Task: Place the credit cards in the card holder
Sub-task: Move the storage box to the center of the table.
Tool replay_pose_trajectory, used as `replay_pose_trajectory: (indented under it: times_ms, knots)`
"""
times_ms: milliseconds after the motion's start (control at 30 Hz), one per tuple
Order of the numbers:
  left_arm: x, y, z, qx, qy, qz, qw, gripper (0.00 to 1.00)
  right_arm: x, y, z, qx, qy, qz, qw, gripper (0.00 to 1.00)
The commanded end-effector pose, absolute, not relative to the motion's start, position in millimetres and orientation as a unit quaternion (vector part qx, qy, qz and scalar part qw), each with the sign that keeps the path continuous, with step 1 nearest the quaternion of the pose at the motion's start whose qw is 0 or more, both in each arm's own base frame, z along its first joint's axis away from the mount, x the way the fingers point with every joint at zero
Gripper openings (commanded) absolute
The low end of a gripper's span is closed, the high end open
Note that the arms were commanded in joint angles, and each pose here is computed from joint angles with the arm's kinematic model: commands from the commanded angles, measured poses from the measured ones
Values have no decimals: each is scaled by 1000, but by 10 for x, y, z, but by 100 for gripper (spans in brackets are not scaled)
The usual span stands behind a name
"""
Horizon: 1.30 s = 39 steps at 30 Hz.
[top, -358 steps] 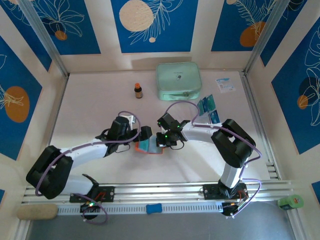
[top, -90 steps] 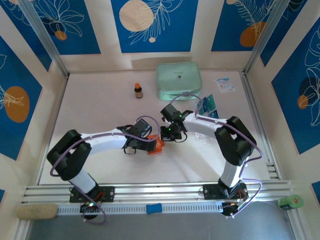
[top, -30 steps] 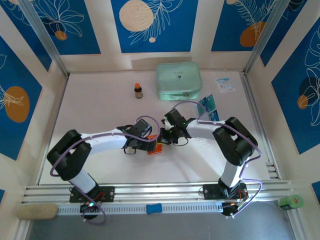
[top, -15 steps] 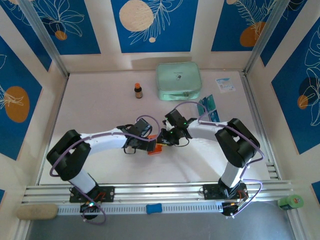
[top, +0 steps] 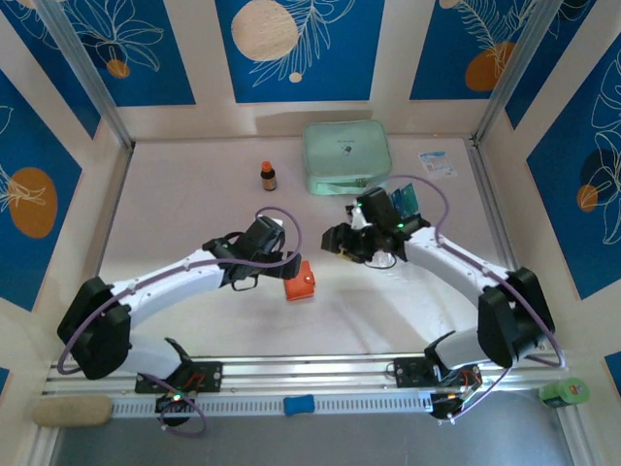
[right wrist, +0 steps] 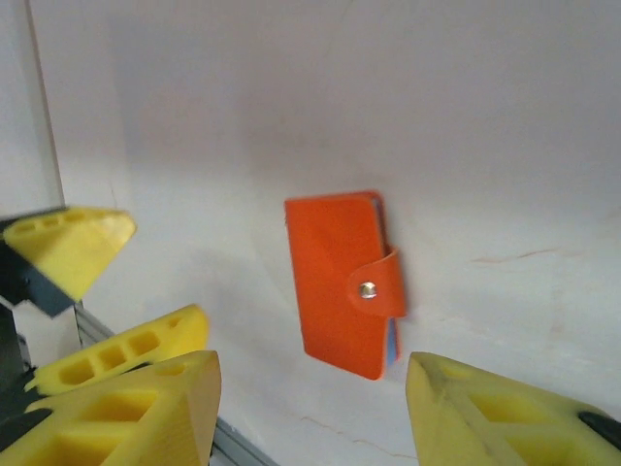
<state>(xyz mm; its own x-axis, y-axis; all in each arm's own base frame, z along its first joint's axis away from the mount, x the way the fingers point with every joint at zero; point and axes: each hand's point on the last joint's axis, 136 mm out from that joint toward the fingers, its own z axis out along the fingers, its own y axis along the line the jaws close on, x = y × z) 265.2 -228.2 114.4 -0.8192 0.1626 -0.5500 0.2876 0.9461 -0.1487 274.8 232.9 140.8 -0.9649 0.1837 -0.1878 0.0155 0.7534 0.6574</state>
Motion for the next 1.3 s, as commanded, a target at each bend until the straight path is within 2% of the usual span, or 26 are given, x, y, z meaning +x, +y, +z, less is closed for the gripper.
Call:
replay_pose_trajectory:
  times_ms: [0, 300, 433, 533, 733, 900, 1267]
  knots:
    - [2699, -2257, 1364, 124, 940, -113, 297, 100, 2879, 1886, 1597, 90, 929, 323, 156, 54]
    - [2731, -2199, 1580, 117, 931, -120, 323, 100, 3363, 192, 1969, 310, 857, 304, 278, 53]
    - [2734, -2180, 1635, 114, 929, -124, 329, 100, 3408, -470, 1857, 407, 812, 299, 295, 53]
    - [2746, -2145, 1695, 108, 927, -121, 337, 100, 3485, -665, 1653, 431, 802, 305, 277, 48]
    - [2780, -2079, 1844, 97, 921, -123, 358, 100, 3696, -581, 1185, 419, 813, 339, 223, 27]
    - [2789, -2029, 1926, 89, 918, -126, 366, 100, 3814, -324, 884, 392, 824, 367, 179, 14]
    - [2798, -1917, 2071, 76, 912, -126, 384, 100, 3856, 199, 524, 351, 833, 410, 122, 11]
